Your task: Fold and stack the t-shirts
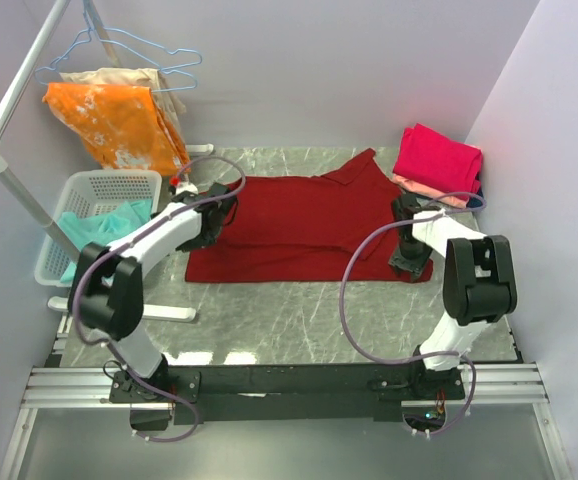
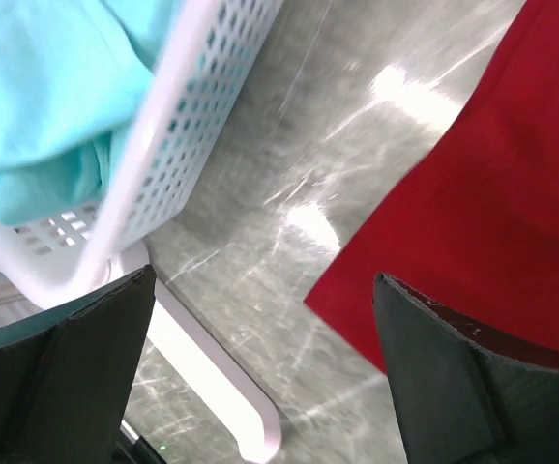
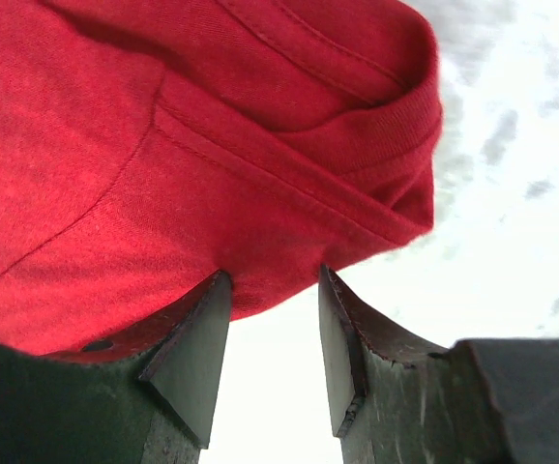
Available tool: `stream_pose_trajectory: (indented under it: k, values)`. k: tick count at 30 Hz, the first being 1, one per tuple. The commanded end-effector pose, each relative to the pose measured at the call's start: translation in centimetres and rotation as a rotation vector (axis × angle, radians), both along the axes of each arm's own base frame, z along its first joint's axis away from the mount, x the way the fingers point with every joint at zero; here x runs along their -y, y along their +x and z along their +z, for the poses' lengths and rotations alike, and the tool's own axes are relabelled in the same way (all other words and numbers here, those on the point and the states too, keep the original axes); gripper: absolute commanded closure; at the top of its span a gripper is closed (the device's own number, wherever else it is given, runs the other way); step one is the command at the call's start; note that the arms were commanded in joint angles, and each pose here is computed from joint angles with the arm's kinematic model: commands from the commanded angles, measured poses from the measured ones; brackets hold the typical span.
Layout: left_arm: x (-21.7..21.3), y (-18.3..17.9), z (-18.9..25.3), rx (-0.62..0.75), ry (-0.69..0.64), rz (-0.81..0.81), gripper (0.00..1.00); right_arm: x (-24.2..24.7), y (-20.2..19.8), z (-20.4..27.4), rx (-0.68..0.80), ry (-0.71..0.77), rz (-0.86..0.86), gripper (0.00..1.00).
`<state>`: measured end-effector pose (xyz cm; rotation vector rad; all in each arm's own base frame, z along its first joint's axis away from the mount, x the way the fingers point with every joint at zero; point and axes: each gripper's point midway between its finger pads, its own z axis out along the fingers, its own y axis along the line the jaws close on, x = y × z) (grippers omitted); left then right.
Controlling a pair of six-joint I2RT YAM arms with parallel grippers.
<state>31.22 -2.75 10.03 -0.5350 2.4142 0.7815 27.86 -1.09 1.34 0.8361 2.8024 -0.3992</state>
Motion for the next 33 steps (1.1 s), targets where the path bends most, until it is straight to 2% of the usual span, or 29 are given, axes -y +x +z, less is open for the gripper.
stream_pose_trajectory:
  k: [1, 5, 11, 16, 17, 20, 22, 27, 33]
  values:
    - [1.4, 1.8, 3.7, 0.108, -0.09, -0.048, 0.0, 4.2, -6.3, -1.0, -0.193, -0.149, -0.097, 0.52]
    - [1.4, 1.9, 4.8, 0.124, -0.098, -0.051, 0.0, 4.4, -6.8, 0.0, -0.152, -0.161, -0.139, 0.52]
    - [1.7, 1.7, 4.8, 0.126, -0.119, -0.061, 0.01, 4.4, -5.6, 3.4, -0.004, -0.153, -0.171, 0.52]
    - [1.9, 1.7, 4.8, 0.133, -0.131, -0.057, 0.0, 3.5, -3.1, 8.7, 0.223, -0.086, -0.152, 0.49]
    - [1.9, 1.8, 4.8, 0.132, -0.133, -0.057, 0.01, 3.1, -2.8, 10.0, 0.275, -0.068, -0.134, 0.45]
    - [2.4, 1.9, 4.6, 0.129, -0.158, -0.059, 0.0, 1.5, -1.6, 11.8, 0.363, 0.013, -0.082, 0.44]
    - [2.8, 1.9, 4.2, 0.118, -0.171, -0.064, 0.01, 0.8, -1.0, 11.5, 0.378, 0.054, -0.065, 0.45]
    - [3.1, 1.9, 3.8, 0.101, -0.174, -0.065, 0.0, -3.6, 0.5, 7.7, 0.369, 0.274, 0.004, 0.62]
    - [3.3, 2.0, 3.3, 0.081, -0.173, -0.071, 0.01, -7.4, 1.7, 5.4, 0.367, 0.388, 0.055, 0.63]
